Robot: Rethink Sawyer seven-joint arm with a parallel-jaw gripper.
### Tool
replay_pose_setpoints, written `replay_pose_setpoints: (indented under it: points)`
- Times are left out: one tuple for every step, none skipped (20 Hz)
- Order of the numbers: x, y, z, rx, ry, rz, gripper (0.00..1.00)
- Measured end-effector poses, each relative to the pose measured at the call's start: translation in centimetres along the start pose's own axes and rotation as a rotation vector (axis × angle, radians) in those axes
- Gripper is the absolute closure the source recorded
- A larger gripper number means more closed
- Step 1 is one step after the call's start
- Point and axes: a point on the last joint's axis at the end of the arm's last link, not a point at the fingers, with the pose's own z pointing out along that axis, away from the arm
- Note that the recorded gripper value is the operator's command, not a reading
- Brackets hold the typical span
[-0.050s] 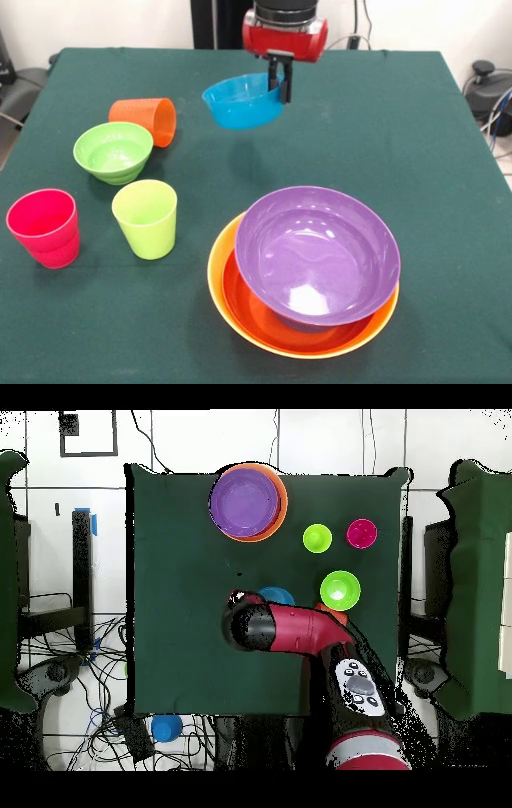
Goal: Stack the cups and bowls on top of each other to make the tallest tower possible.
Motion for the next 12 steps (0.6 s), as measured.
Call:
replay_pose_setpoints:
  points:
    - [-0.3,0.2,-0.3,0.008,0.008,-0.003,1.00]
    - [-1.1,0.6,-1.1,0.023,0.024,-0.008,1.00]
    - [-1.9,0.9,-1.6,0.034,0.034,-0.011,1.00]
    - [-2.4,1.1,-2.0,0.040,0.039,-0.013,1.00]
    - [-2.8,1.2,-2.3,0.045,0.042,-0.014,1.00]
    - [-3.6,1.5,-2.8,0.052,0.044,-0.017,1.00]
    - [-4.9,1.9,-3.5,0.065,0.044,-0.022,1.00]
    - [-5.6,2.1,-4.0,0.071,0.042,-0.024,1.00]
    - [-6.6,2.3,-4.7,0.080,0.035,-0.026,1.00]
    - [-7.7,2.5,-5.3,0.088,0.028,-0.028,1.00]
    - [-8.5,2.7,-5.8,0.093,0.024,-0.028,1.00]
    - [-9.1,2.8,-6.1,0.096,0.018,-0.029,1.00]
